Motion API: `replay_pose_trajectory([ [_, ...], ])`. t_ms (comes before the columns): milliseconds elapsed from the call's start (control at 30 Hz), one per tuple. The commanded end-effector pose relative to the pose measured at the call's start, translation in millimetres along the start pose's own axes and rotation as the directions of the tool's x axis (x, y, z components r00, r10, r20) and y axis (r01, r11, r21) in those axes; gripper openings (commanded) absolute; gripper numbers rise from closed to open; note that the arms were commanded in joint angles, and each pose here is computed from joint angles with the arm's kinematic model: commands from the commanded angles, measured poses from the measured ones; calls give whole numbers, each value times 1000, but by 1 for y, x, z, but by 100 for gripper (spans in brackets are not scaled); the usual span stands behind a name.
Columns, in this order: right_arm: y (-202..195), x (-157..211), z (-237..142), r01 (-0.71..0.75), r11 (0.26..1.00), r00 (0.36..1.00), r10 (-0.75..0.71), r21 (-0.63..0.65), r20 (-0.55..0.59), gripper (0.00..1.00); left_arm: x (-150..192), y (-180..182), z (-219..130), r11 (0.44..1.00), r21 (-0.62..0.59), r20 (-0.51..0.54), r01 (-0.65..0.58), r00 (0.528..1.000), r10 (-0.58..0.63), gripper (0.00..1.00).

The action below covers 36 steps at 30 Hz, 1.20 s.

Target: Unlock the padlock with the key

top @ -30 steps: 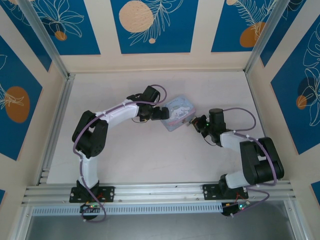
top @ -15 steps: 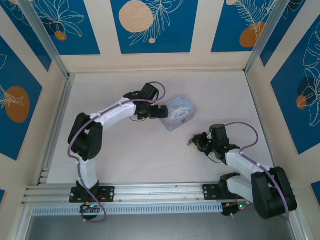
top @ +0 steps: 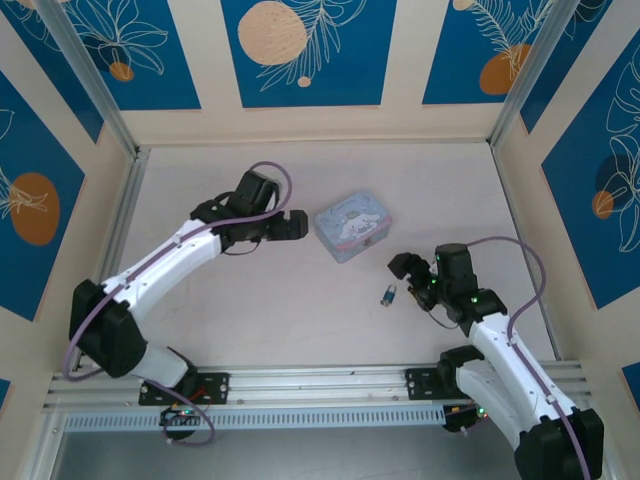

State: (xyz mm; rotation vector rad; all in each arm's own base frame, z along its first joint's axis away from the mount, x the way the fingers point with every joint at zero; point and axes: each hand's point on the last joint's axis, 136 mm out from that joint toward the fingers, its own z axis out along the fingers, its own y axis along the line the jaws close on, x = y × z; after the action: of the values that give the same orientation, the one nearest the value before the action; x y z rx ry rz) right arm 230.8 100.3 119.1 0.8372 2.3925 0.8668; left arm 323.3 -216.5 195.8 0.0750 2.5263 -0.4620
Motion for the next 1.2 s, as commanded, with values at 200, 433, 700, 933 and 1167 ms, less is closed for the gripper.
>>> replay_pose_trajectory([
  [200,28,-81,-6,208,947,959,-247,245,140,100,-29,105,-59,914,-404,374,32,918,133,100],
  [433,31,-149,-3,315,864,810,-460,391,363,100,-24,159,-68,806,-591,378,-25,874,304,100],
  [700,-2,-190,16,308,780,758,-547,545,354,100,-20,223,-37,741,-665,439,93,851,287,100],
  [933,-6,-193,54,481,706,637,-689,519,347,99,-8,252,2,770,-623,513,138,815,270,100],
  [1167,1,-180,75,632,691,545,-718,349,434,100,-17,245,33,844,-537,497,12,813,304,100],
])
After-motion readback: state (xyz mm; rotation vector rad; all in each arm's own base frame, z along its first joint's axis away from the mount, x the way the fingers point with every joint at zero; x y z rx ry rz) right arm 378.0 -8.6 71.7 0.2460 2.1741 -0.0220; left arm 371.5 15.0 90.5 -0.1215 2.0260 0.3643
